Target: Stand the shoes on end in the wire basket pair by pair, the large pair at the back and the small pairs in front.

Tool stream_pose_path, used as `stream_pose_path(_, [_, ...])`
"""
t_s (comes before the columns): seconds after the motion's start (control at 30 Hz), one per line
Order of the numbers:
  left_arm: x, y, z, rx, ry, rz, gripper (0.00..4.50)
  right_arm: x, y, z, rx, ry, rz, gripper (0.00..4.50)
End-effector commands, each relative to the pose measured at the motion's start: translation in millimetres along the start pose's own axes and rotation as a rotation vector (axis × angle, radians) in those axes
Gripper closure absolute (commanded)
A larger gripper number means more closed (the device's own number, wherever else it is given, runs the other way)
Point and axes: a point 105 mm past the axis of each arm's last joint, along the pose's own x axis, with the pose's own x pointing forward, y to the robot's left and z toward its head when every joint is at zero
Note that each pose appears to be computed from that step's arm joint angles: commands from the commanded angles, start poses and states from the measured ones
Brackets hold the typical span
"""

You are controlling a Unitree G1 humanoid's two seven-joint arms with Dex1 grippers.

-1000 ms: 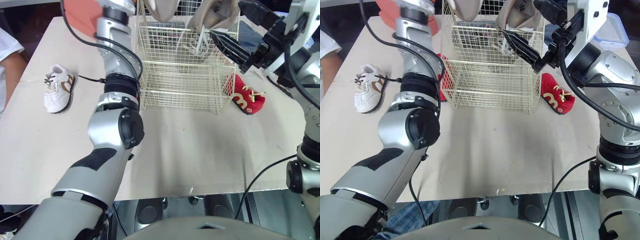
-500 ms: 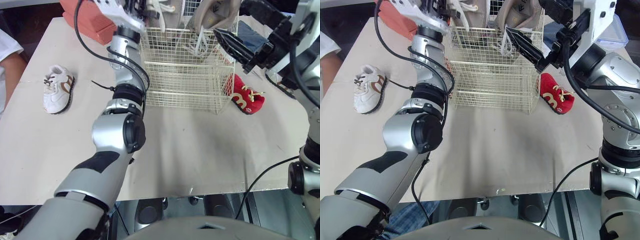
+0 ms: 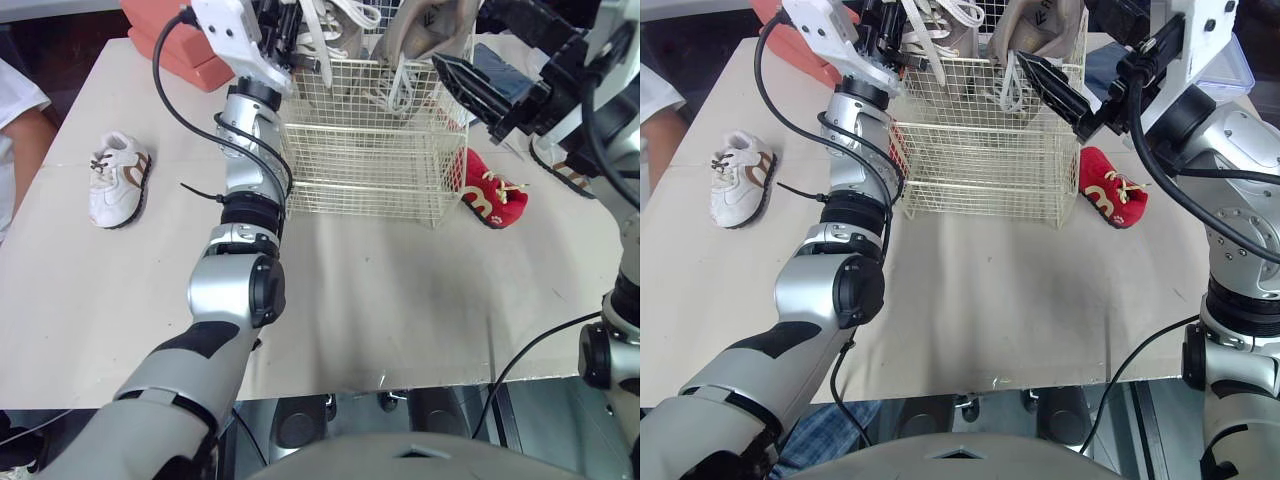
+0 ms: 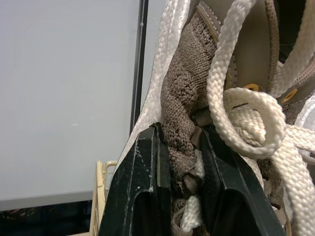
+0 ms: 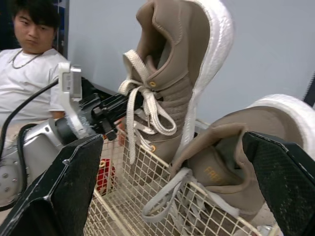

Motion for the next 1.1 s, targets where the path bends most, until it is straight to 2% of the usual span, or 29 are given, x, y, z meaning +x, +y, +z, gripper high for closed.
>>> stream_pose_path(0.03, [-13.3, 4.2, -26.2, -0.039, 0.118, 0.041, 4.02, -0.9, -3.6, 17.7, -0.042, -0.062, -0.020, 0.00])
stream_pose_path(0.13, [-17.3, 4.1, -36.1, -0.057, 0.187, 0.033, 4.02, 0.1, -3.1, 17.6, -0.042, -0.063, -0.019, 0.00])
stream_pose_path(0.2, [-18.6, 5.7, -36.7, -0.072, 0.192, 0.048, 3.02, 0.9, -2.5, 17.3, -0.042, -0.063, -0.018, 0.00])
stream_pose_path(0.23, [-18.7, 6.0, -34.3, -0.064, 0.183, 0.046, 2.72, 1.0, -2.4, 17.3, -0.041, -0.063, -0.018, 0.00])
stream_pose_path(0.37, [-18.5, 7.0, -21.5, -0.070, 0.130, 0.048, 0.81, 0.9, -2.1, 16.2, -0.039, -0.062, -0.017, 0.00])
stream_pose_path(0.43, [-20.7, 6.9, -15.7, -0.070, 0.113, 0.049, 0.04, 0.6, -2.0, 15.4, -0.038, -0.061, -0.017, 0.00])
stream_pose_path(0.67, [-36.3, 8.8, 6.1, -0.036, 0.104, 0.047, 0.04, -1.0, -2.0, 14.1, -0.038, -0.065, -0.026, 0.00])
stream_pose_path(0.83, [-44.6, -3.3, 23.7, -0.017, 0.097, -0.054, 0.04, -1.9, -2.0, 11.4, -0.038, -0.063, -0.031, 0.00])
stream_pose_path(1.1, [-36.1, -4.7, 56.5, 0.050, 0.032, -0.226, 0.04, -1.5, -1.5, 10.7, -0.039, -0.070, -0.029, 0.00])
